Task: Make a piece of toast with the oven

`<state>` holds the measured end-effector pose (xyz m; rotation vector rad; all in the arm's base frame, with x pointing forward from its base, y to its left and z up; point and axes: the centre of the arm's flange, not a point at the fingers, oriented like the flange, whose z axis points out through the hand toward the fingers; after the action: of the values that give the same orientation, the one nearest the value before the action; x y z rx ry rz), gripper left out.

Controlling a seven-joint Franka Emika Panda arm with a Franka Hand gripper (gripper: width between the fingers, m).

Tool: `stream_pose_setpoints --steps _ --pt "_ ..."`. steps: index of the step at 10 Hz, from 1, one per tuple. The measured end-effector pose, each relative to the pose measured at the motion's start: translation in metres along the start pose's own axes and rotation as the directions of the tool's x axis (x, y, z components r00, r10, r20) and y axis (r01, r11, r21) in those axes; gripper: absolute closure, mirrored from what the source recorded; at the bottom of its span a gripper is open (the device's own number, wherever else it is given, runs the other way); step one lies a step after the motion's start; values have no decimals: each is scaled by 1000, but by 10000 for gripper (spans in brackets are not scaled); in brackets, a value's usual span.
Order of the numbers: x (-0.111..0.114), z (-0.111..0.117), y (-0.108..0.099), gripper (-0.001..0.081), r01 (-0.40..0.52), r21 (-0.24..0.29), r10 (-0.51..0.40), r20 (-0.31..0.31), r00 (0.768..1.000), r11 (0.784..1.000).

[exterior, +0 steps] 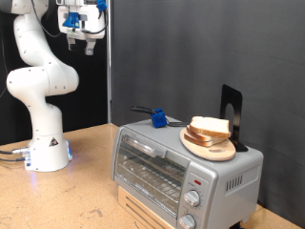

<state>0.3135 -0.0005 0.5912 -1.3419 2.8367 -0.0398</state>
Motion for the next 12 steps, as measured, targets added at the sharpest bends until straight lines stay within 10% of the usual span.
stream_pose_setpoints --steps 2,5,6,7,9,12 --pt "-5 -9 -4 124 234 54 -237 63 969 971" --pt "-20 -3 -31 124 511 209 -538 96 837 834" --pt "-19 -3 -30 124 478 194 -502 101 859 857" --pt "-20 -4 -29 124 513 200 -542 135 830 835" --pt "-24 -3 -37 124 664 282 -719 187 670 692" --pt "-54 16 -60 124 816 410 -912 134 388 408"
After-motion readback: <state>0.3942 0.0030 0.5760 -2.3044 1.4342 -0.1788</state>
